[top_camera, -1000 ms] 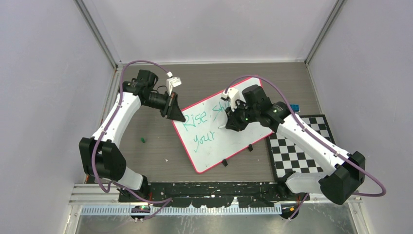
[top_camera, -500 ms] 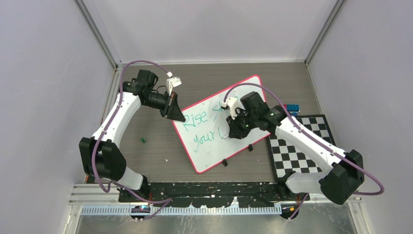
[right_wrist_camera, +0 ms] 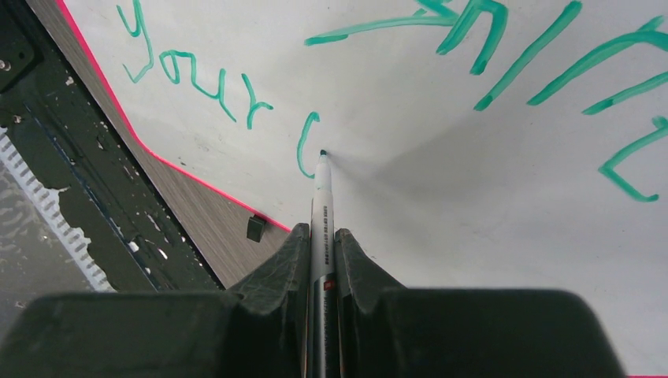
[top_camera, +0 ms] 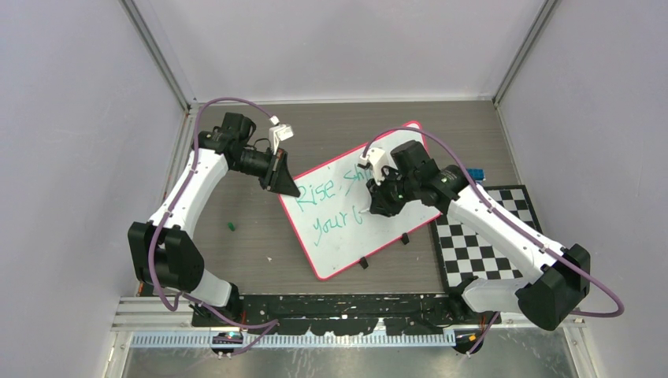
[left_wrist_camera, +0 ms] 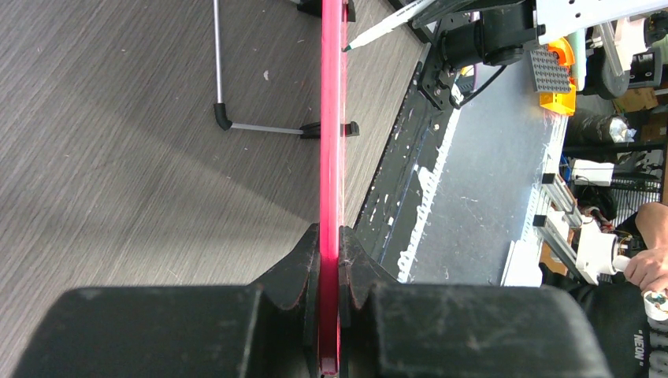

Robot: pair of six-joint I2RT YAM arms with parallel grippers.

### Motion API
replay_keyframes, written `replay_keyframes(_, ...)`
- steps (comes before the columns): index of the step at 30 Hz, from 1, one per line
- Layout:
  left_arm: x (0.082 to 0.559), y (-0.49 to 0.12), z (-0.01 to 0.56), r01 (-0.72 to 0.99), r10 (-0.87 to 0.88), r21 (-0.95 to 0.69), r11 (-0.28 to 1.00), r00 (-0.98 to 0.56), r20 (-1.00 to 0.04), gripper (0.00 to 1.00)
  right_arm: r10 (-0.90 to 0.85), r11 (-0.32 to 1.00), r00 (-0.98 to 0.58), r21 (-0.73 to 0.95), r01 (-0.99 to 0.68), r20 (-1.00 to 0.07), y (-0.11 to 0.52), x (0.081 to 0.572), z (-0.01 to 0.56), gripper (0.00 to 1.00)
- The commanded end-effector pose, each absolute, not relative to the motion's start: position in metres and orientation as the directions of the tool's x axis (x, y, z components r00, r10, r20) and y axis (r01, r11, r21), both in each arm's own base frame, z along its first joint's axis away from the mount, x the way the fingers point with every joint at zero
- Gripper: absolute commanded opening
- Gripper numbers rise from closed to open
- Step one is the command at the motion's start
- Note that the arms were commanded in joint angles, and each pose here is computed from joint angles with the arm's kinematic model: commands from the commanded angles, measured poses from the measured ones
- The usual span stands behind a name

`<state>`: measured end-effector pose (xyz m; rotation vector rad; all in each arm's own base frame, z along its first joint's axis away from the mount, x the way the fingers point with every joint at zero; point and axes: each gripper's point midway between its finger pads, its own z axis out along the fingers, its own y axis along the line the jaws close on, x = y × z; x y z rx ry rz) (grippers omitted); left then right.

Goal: Write a sentence on the whiteboard

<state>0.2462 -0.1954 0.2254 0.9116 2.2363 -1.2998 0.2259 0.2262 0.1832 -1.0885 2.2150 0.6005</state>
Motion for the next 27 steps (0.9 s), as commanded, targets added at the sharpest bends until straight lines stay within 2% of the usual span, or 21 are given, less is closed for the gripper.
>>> replay_keyframes(1,0.241,-0.201,0.211,0.719,0.395,-0.603,0.346,-0.695,-0.601,0.0,-0.524,0.562,-0.438,0.089,-0.822,-0.731,0.232,0.24,0.201,0.0)
replay_keyframes(11,0.241,-0.201,0.21,0.718,0.396,-0.604,0.346,-0.695,-0.599,0.0,-0.532,0.603,-0.445,0.046,-0.796,-0.721,0.218,0.25,0.197,0.0)
replay_keyframes(27,0.24,-0.2,0.21,0.72,0.397,-0.601,0.348,-0.694,-0.601,0.0,-0.561,0.582,-0.49,0.103,-0.806,-0.667,0.212,0.232,0.168,0.0)
